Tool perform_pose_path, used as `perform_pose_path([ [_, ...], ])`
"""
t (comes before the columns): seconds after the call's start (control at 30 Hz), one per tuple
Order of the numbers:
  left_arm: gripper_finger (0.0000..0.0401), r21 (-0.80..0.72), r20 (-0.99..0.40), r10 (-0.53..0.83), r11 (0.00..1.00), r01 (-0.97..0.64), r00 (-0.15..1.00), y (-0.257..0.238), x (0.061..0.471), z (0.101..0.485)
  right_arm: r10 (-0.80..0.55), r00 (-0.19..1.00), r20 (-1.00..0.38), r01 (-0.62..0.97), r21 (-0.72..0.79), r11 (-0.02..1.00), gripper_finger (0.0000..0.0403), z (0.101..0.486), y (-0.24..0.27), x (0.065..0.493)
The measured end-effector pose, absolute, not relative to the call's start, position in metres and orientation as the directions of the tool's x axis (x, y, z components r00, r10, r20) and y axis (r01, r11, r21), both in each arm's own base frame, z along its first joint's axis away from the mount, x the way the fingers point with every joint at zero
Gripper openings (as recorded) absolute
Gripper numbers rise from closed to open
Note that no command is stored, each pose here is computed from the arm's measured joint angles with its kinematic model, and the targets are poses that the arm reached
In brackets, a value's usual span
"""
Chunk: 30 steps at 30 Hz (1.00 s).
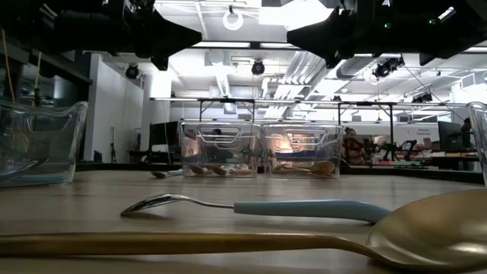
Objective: Sort silverware by color (type)
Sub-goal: Put the blue spoon into the bottom right transparent bin
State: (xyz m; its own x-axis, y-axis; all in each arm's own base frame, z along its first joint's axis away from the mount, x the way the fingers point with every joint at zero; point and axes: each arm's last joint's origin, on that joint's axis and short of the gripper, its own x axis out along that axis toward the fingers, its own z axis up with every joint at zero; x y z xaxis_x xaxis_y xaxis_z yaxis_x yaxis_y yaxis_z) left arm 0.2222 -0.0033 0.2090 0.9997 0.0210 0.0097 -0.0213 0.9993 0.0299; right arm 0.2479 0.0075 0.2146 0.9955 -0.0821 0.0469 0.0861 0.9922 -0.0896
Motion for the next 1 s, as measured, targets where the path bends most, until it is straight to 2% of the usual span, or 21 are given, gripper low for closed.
perform_pose_path([
  [0.07, 0.0, 0.03, 0.01, 0.021, 0.999, -0.021, 1.0, -0.0033, 0.2222, 0.209, -0.091, 0.995, 0.047, 0.095, -0.107, 0.99, 0.0008, 0.2146, 0.0073, 0.2479],
  [0.17, 0.0, 0.03, 0.01, 0.021, 0.999, -0.021, 1.0, -0.0033, 0.2222, 0.209, -0.116, 0.992, 0.047, 0.12, -0.096, 0.988, 0.0016, 0.2146, 0.0063, 0.2478],
  [0.3, 0.0, 0.025, 0.01, 0.021, 0.999, -0.021, 1.0, -0.0033, 0.2222, 0.2091, -0.117, 0.992, 0.046, 0.121, -0.094, 0.988, 0.0003, 0.2145, 0.0061, 0.2478],
  [0.8, 0.0, 0.003, 0.011, 0.021, 1.0, -0.021, 1.0, -0.0033, 0.2222, 0.2091, -0.112, 0.993, 0.039, 0.115, -0.079, 0.99, 0.0, 0.2136, 0.0063, 0.2478],
  [1.0, 0.0019, 0.003, 0.01, 0.069, 0.998, -0.069, 0.998, -0.002, 0.2222, 0.2091, -0.109, 0.994, 0.027, 0.111, -0.079, 0.991, 0.0, 0.2125, 0.0063, 0.2478],
])
